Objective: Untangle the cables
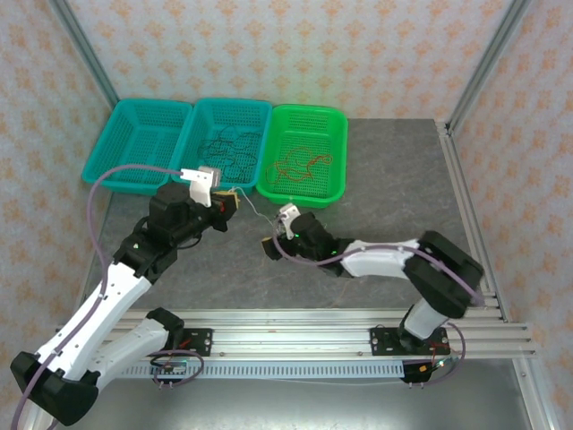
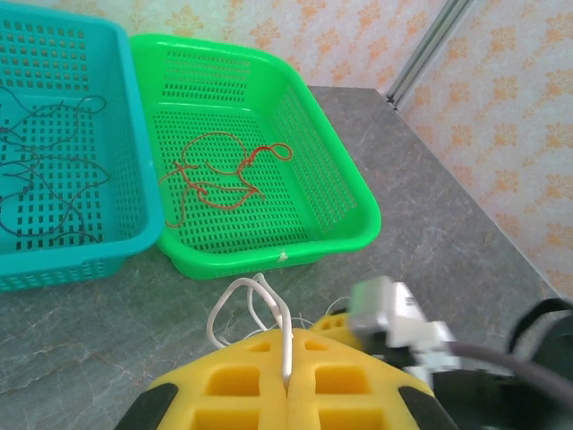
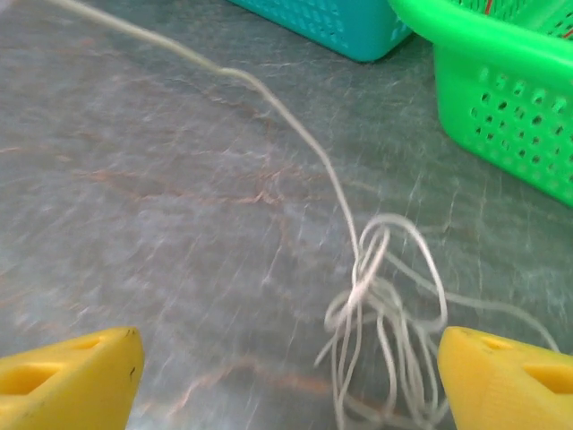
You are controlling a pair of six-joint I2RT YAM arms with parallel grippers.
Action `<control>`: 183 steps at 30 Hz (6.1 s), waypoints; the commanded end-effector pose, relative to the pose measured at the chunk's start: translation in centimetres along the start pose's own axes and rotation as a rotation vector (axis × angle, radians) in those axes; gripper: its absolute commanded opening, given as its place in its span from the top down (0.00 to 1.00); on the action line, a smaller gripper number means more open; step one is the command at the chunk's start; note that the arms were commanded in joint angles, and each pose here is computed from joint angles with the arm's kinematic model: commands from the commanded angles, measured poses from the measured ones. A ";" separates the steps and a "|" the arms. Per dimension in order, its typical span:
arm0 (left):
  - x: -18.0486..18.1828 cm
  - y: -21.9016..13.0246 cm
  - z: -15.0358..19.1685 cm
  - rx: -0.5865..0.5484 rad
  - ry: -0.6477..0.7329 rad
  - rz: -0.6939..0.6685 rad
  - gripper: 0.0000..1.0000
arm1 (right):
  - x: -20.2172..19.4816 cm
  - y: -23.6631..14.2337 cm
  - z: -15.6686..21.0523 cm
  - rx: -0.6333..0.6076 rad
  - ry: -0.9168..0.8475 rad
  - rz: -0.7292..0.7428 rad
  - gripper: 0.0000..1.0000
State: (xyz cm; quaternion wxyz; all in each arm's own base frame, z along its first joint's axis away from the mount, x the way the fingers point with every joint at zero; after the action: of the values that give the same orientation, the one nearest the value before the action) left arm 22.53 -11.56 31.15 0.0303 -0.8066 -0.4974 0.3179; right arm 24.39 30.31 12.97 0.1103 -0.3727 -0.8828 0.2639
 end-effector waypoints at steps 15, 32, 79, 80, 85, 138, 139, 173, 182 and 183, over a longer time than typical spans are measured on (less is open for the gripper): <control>4.3 -10.0 -3.7 -0.331 0.016 -0.538 1.00 | -6.1 2.3 6.9 0.115 0.323 0.604 0.84; 8.7 0.6 5.8 -0.072 -0.315 -0.168 1.00 | -7.7 -6.6 1.5 -0.121 0.405 0.324 1.00; -8.2 5.8 8.1 0.025 0.322 0.225 1.00 | -12.3 -15.2 0.9 -0.161 0.602 0.664 1.00; -7.4 5.2 7.6 0.005 0.309 0.190 1.00 | -13.4 -15.9 2.1 -0.147 0.681 0.736 1.00; -3.8 2.8 6.6 -0.049 0.266 0.057 1.00 | -16.7 -19.2 7.7 -0.177 0.979 0.952 1.00; 7.3 -0.2 -31.3 -0.516 0.158 -0.552 1.00 | -17.8 -20.0 8.9 -0.167 1.034 0.434 1.00; 8.9 0.1 -31.9 -0.511 0.145 -0.585 1.00 | -17.7 -20.2 8.7 -0.162 1.023 0.434 1.00; 8.0 1.0 -17.5 -0.395 -0.149 -0.153 0.39 | -14.0 -16.0 3.0 -0.075 0.868 0.031 1.00; -2.9 3.2 -2.3 -0.005 0.183 0.251 0.40 | -10.0 -12.1 -0.1 -0.024 0.745 -0.238 1.00; -3.2 3.4 -0.8 0.023 0.200 0.279 0.40 | -9.6 -11.8 -0.4 -0.014 0.733 -0.258 1.00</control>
State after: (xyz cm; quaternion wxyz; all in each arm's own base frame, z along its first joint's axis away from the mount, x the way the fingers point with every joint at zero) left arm 26.72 -13.85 34.90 -0.0075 -0.8648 -0.4270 0.2641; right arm 23.41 14.79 17.22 0.4844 -0.3783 -0.7808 0.1127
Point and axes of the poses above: each hand's point on the last joint's axis, 136 mm out from that joint toward the fingers, its own y axis out along the fingers, its own x axis along the line the jaws close on, z = x × y, the point moved 7 cm from there along -y, back along the fingers, and after that the axes turned 9 degrees about -y, right-handed, at the moved point
